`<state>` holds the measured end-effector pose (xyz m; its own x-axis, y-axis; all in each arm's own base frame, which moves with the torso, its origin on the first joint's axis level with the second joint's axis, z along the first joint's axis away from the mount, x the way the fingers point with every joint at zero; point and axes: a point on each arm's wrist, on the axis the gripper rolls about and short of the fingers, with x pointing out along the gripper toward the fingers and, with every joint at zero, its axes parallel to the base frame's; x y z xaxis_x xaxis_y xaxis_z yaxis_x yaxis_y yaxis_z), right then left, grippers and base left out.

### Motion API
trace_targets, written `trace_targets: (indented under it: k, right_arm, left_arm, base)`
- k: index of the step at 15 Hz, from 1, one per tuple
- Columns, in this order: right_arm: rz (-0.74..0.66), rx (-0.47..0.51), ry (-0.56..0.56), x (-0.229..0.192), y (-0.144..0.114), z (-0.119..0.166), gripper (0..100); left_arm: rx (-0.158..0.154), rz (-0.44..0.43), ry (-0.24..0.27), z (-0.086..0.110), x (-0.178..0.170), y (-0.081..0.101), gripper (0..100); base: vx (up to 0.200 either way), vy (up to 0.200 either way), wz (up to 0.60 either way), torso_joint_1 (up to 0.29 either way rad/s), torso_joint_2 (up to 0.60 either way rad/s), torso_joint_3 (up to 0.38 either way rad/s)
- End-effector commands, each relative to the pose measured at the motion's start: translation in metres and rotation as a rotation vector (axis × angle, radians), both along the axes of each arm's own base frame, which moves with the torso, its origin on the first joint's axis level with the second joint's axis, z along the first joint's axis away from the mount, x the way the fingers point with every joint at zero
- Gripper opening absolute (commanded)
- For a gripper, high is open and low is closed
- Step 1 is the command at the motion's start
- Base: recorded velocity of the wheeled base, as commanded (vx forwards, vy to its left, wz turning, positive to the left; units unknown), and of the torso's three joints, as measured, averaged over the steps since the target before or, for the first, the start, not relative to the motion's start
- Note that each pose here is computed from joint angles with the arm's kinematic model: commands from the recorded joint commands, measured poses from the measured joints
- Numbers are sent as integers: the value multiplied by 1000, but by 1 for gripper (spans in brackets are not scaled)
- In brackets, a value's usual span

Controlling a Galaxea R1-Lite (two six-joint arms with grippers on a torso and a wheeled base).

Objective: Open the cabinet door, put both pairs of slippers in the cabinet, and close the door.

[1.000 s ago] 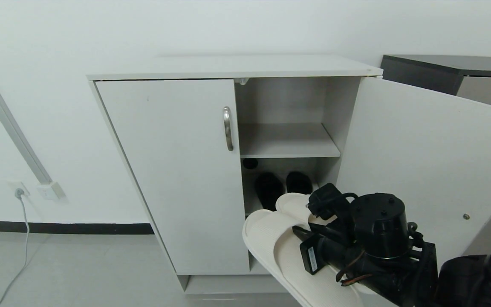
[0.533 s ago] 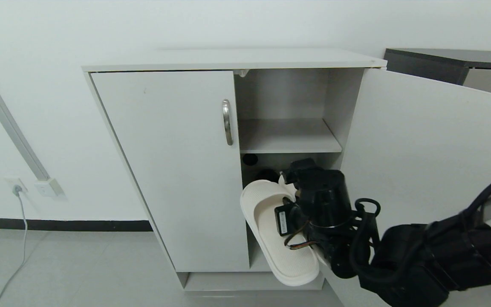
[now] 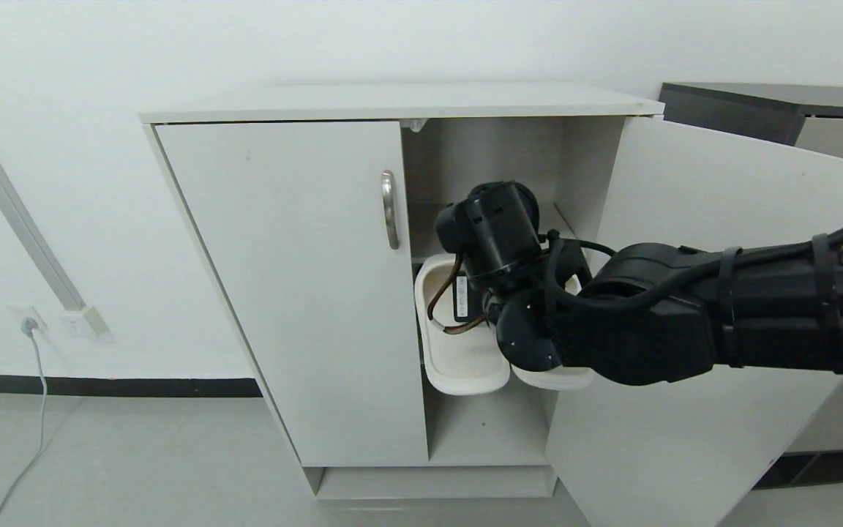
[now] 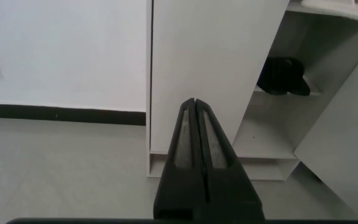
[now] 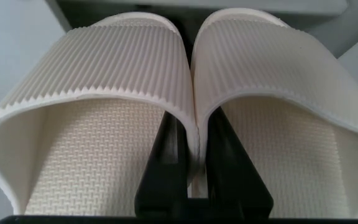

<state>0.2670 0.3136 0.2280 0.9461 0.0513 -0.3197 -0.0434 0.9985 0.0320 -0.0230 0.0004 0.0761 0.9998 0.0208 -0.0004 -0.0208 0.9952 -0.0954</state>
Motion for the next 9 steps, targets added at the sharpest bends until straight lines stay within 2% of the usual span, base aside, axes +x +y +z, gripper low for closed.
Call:
trace_targets:
  k: [1, 7, 9]
  right_arm:
    - [-10, 13, -20, 3, 0, 5, 0]
    - [-27, -1, -23, 9, -7, 6, 0]
    - [-33, 5, -28, 11, -9, 7, 0]
  left_arm:
    - [0, 2, 1, 0, 0, 0, 0]
    - [0, 2, 1, 0, 0, 0, 0]
    - [2, 1, 1, 0, 0, 0, 0]
  base:
    - [0, 0, 0, 0, 0, 0]
    - [0, 0, 0, 0, 0, 0]
    - [200, 0, 0, 0, 2, 2]
